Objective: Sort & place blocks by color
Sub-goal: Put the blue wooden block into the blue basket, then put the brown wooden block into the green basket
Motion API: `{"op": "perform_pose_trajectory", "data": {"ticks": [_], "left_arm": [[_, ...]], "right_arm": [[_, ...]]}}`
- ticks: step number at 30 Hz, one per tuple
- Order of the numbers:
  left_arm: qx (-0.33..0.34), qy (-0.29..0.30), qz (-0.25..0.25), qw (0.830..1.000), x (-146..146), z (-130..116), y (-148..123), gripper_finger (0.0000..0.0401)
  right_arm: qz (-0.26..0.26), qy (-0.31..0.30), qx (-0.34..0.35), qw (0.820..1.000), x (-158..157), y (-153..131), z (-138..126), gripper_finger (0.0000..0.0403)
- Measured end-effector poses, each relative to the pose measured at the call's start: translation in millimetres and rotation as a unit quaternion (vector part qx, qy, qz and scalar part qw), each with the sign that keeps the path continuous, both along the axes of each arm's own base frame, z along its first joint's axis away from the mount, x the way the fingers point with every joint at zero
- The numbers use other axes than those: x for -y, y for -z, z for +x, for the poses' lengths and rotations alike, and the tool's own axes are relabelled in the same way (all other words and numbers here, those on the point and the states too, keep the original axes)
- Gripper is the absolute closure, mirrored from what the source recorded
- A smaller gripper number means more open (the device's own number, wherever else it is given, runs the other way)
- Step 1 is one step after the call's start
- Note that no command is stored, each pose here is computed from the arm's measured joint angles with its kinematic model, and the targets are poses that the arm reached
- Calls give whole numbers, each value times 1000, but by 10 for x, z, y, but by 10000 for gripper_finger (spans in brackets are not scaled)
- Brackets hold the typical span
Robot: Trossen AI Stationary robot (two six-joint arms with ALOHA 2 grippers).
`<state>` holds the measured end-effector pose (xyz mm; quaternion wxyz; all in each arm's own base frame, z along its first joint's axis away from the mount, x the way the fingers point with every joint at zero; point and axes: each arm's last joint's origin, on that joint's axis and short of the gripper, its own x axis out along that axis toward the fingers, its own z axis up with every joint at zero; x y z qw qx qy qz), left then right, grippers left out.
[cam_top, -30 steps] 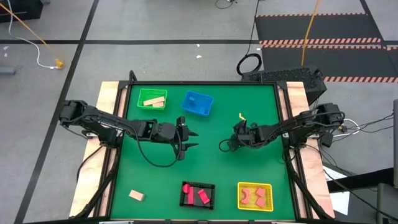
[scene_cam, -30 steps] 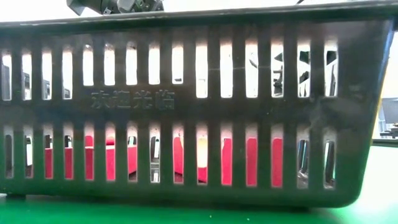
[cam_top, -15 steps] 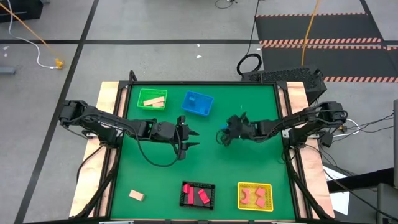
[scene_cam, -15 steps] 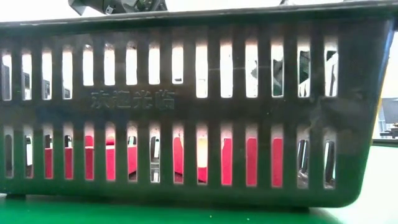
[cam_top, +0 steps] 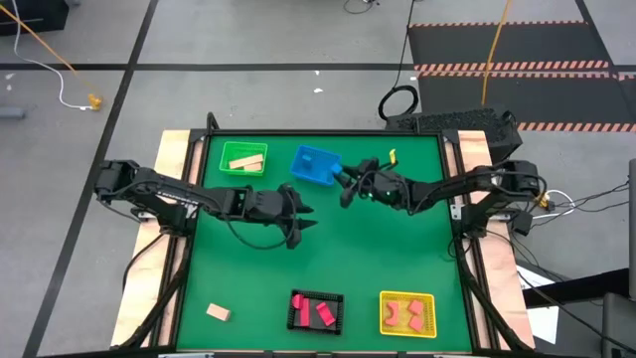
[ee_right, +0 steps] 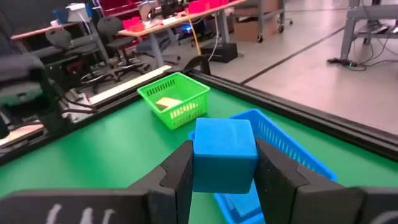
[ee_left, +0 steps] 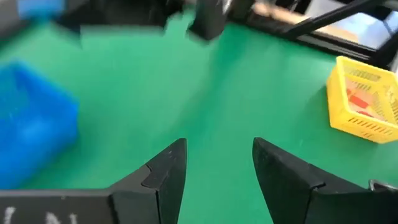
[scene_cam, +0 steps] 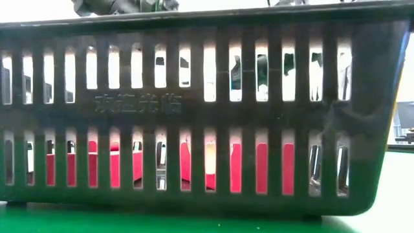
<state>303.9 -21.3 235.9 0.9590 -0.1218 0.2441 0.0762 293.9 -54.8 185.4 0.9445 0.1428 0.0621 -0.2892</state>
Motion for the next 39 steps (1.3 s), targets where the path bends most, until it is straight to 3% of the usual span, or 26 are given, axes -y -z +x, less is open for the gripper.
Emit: {"op": "perform_pose_trajectory", "data": {"ticks": [5,9,21,34,39], "left_arm": [[-65,-44,-60,995,-7,-78,117,217],[-83,-64,-83,991,-9,-104,149,217],[-82,-81,-105,988,-5,-107,152,217],[-168,-130,-137,968,-16,-240,280,217],[-257,-90,-184,944,68,-363,363,217]], "right_arm": [[-29,14,18,999,143,113,71,286],[-12,-19,36,999,244,264,149,282],[-9,-15,4,1000,404,488,387,271],[-35,-4,-26,999,519,497,345,163],[-43,-9,-37,998,488,324,300,132]]}}
